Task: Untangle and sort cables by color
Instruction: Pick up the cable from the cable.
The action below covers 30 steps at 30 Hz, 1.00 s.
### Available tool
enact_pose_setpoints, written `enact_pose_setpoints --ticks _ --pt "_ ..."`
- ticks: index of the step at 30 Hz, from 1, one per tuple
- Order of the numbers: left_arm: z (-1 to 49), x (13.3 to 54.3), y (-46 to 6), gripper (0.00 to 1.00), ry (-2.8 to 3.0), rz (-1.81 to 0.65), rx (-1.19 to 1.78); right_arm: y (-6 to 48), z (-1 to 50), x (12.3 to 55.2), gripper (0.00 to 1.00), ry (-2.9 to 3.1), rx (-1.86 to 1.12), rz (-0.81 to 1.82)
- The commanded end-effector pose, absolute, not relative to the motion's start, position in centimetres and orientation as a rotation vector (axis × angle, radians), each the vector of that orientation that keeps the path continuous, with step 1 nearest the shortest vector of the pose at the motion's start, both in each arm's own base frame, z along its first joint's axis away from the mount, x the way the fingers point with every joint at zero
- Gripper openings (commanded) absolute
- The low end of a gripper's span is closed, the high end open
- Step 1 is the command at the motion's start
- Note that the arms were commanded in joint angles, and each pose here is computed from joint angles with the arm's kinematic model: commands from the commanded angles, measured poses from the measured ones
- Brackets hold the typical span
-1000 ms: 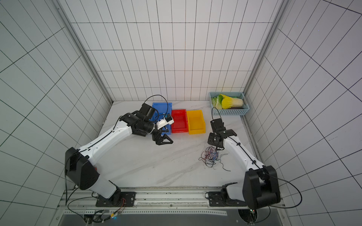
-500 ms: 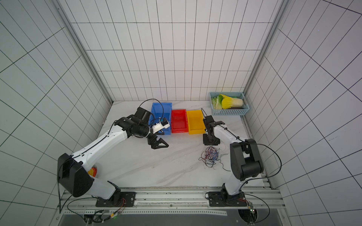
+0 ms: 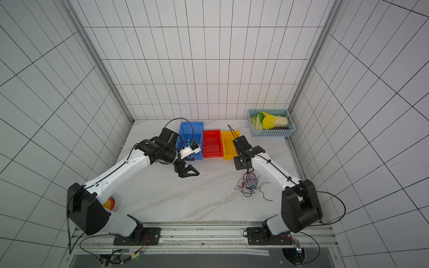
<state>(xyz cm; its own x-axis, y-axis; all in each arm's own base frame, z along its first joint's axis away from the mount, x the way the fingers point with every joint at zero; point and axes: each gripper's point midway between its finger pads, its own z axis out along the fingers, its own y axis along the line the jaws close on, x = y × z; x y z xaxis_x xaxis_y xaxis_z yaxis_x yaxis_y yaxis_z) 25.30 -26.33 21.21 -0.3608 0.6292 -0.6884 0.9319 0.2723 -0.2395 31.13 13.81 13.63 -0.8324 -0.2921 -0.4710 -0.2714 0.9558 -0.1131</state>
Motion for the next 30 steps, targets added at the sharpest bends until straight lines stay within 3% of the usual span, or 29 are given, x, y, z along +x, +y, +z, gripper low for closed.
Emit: enact_pose_setpoints --ticks 1,12,30 --pt "23.1 25.0 -26.1 0.96 2.033 -0.903 1.408 13.7 16.3 30.5 0.00 2.522 -0.415 -0.031" --pt "27.8 24.7 -28.8 0.97 1.794 -1.057 1.513 17.4 26.9 27.0 0.00 2.200 -0.578 0.261" --pt "32.2 26.9 -38.5 0.98 1.572 -1.221 1.551 18.2 41.8 22.6 0.00 1.857 -0.492 0.611"
